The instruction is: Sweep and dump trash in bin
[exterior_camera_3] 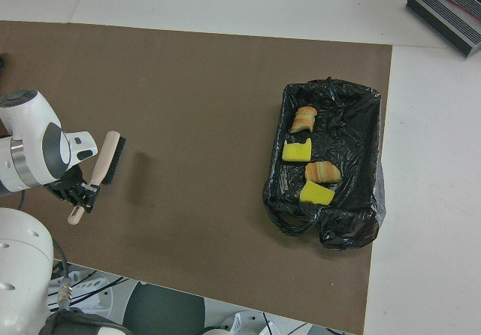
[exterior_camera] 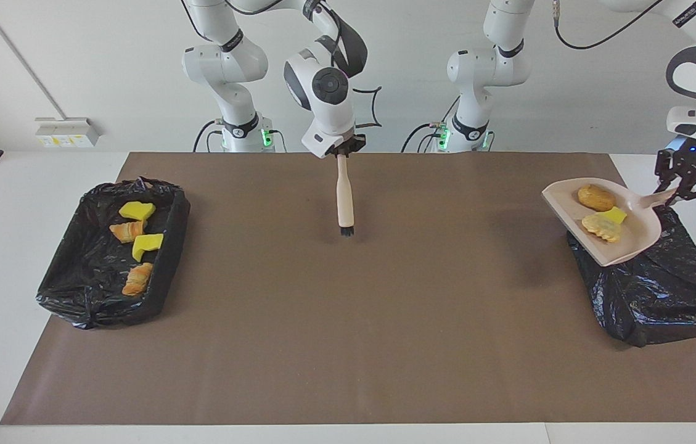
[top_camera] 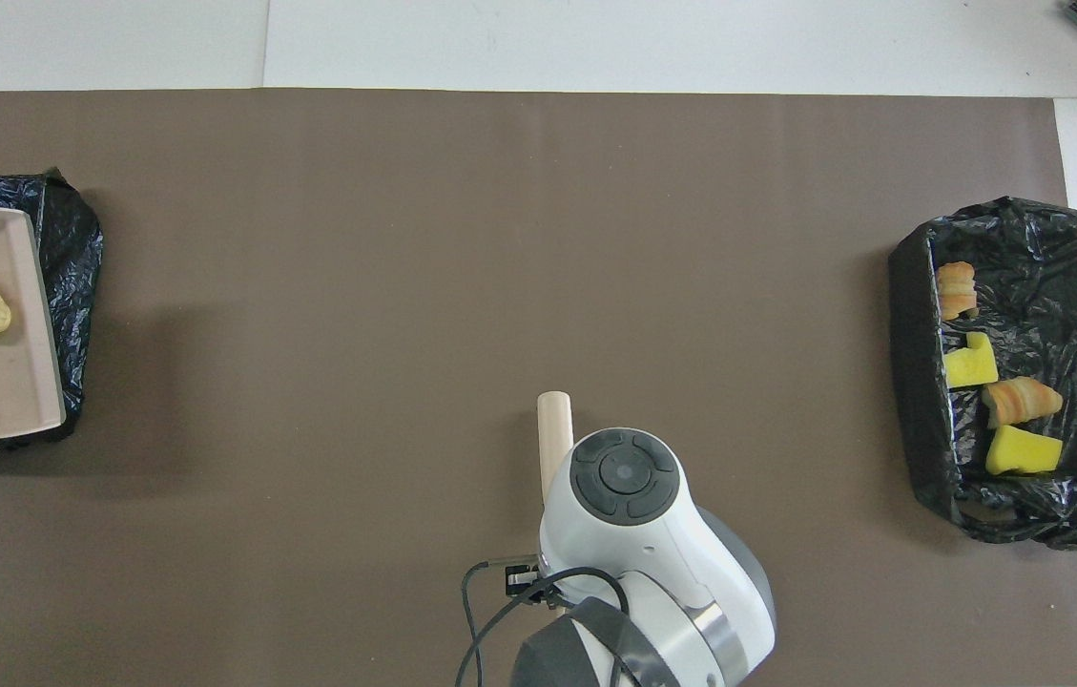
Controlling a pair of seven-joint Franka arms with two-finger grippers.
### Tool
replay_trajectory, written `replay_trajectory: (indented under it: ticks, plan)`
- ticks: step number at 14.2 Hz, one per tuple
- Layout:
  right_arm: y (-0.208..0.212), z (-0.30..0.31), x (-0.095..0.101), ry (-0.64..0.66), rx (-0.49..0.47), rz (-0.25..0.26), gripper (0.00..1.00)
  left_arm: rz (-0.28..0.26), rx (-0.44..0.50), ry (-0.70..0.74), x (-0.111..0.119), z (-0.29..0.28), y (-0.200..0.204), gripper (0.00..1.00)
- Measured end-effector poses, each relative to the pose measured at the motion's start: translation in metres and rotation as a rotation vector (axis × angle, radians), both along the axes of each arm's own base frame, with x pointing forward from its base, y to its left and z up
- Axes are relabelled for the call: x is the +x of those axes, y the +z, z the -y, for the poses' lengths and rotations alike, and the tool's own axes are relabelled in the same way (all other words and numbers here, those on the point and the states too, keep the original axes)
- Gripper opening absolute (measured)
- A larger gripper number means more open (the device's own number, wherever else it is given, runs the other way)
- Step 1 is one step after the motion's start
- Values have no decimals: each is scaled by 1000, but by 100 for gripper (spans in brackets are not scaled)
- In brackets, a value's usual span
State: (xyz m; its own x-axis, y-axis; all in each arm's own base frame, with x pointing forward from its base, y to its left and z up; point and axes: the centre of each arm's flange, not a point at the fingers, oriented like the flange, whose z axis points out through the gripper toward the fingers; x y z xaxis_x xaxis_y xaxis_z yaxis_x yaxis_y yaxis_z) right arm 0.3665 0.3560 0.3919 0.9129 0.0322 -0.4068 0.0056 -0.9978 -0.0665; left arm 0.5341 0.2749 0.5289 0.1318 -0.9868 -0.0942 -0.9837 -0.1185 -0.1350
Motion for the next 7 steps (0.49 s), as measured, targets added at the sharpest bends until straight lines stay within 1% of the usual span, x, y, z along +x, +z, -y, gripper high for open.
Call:
replay_trajectory:
  ticks: [1,3,4,5,7]
  plan:
    - [-8,-6,-4,1,1,0,26,4,37,-19,6,-15,0,31]
    - [-28,-8,-11,-1,7,16,26,33,127,-35,22,-42,1,31]
    - [-35,-8,-13,-5,8,23,26,38,192,-51,29,-50,1,31]
    - [-39,-7,-14,-11,9,29,26,37,267,-81,38,-51,2,31]
    - [-43,-6,-14,-27,7,34,26,10,393,-142,55,-39,2,31]
